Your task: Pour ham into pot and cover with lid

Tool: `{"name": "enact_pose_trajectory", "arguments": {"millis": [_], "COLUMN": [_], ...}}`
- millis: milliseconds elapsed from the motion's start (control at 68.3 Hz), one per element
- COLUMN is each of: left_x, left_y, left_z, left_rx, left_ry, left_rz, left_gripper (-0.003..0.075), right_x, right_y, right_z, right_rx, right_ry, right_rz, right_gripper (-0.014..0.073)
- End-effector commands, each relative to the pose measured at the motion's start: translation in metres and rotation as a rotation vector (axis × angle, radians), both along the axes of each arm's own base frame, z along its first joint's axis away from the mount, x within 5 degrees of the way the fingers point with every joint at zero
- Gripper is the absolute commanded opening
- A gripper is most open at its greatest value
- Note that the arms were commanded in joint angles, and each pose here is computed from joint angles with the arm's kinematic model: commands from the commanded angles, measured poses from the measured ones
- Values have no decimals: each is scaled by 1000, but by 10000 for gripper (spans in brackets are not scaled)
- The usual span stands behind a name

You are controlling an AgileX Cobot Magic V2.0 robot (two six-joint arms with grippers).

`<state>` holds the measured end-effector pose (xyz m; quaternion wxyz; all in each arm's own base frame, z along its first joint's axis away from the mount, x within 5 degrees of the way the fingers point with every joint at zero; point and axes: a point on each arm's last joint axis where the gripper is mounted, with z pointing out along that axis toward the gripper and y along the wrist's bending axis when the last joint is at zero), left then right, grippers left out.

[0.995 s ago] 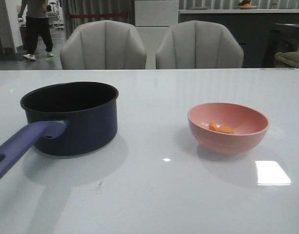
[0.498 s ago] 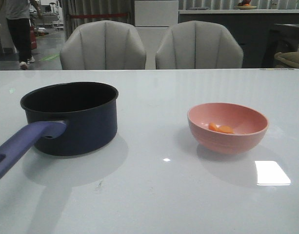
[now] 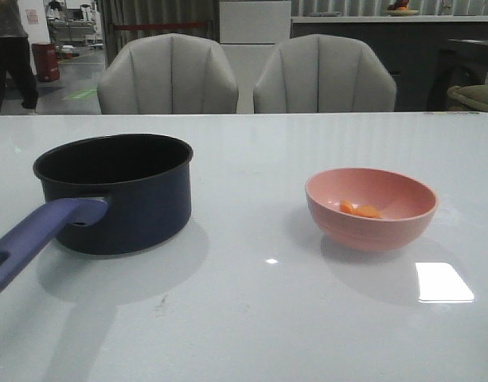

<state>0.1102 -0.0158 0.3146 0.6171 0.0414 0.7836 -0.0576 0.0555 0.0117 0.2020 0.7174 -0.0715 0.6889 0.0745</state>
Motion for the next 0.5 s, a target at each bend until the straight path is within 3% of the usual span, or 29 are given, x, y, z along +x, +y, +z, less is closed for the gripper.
{"name": "enact_pose_trajectory", "arguments": {"millis": [0,278,483], "left_x": [-15,-52,-58], "left_y": [-5,-5,-6], "left_z": [16,7,-12], "left_rx": [-35,-71,-47], "left_ry": [-162,-265,-135], "left_rz": [-67,-197,-230], "left_gripper": [603,603,604], "right_x": [-3,-3,-4], "right_y": [0,0,-1], "right_z": [10,11,17], "right_rx": [14,14,29], "right_ry": [-109,-113,-182], "right_rz": [1,1,1], "right_gripper": [153,153,153]}}
